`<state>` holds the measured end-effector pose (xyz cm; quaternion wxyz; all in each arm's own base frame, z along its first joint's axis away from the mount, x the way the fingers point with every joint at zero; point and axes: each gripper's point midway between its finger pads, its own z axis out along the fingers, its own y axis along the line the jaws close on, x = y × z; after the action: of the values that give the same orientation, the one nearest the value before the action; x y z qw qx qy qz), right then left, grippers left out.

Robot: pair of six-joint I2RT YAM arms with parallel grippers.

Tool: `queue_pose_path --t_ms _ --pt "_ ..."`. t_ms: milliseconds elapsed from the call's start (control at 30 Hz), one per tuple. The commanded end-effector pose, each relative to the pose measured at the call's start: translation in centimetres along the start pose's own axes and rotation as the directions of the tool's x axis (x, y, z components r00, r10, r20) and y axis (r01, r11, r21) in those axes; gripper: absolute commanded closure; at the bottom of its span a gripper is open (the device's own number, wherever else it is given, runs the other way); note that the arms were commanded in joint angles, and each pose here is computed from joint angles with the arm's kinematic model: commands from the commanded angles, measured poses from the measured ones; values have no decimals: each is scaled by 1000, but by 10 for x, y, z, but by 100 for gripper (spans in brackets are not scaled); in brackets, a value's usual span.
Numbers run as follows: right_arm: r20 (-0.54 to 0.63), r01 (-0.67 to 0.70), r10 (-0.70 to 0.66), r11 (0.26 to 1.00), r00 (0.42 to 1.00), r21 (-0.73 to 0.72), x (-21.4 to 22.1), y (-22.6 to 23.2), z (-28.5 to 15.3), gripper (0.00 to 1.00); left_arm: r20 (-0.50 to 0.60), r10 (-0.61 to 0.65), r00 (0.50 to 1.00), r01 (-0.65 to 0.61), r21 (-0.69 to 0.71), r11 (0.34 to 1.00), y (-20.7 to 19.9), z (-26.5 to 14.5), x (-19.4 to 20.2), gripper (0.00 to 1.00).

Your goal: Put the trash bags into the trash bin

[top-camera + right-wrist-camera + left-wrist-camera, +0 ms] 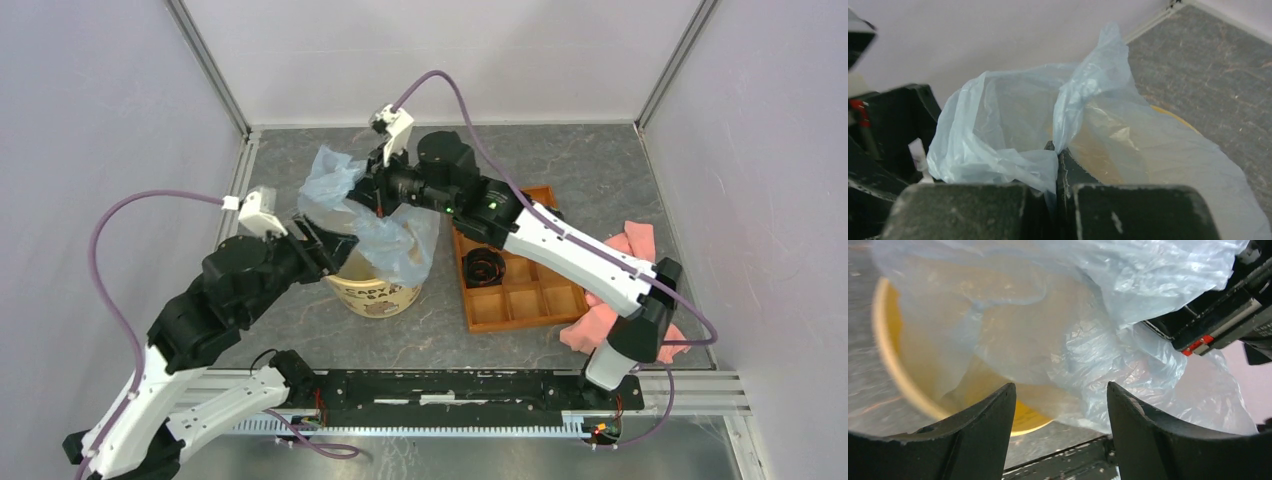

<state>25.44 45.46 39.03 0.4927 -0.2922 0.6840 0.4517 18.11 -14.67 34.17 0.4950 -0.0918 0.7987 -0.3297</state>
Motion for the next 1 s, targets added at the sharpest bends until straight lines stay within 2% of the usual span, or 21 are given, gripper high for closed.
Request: queue_pose_path --t_ms 0,167,367,467,567,667,767,867,967 --pt "-106 60 -57 998 993 25 30 6 18 99 18 75 997 -68 -252 965 65 -14 7 27" --pt "-176 125 -86 967 981 222 53 -28 35 99 3 30 1000 -27 -337 941 98 -11 34 34" --pt "-115 195 -160 885 980 424 19 -62 8 99 -29 1 1000 -8 -270 963 91 21 59 37" --pt "-90 208 -188 881 978 424 9 -63 -5 99 -32 40 999 -47 -242 969 76 40 54 37" --pt "-78 208 -194 885 978 417 1 -58 -16 93 -33 106 994 -110 -244 963 59 55 37 38" --pt "-59 220 -214 893 975 391 -9 -50 -28 91 -36 146 989 -151 -235 960 45 56 22 39" --pt "-35 267 -271 909 962 320 -21 -36 -38 76 -26 139 990 -141 -195 971 40 42 17 28" --pt "-15 316 -323 915 946 250 -30 -21 -45 59 -29 111 993 -113 -81 990 29 18 20 16" --pt "-15 359 -363 914 932 189 -36 -8 -53 40 -43 78 996 -76 38 996 14 -11 21 10"
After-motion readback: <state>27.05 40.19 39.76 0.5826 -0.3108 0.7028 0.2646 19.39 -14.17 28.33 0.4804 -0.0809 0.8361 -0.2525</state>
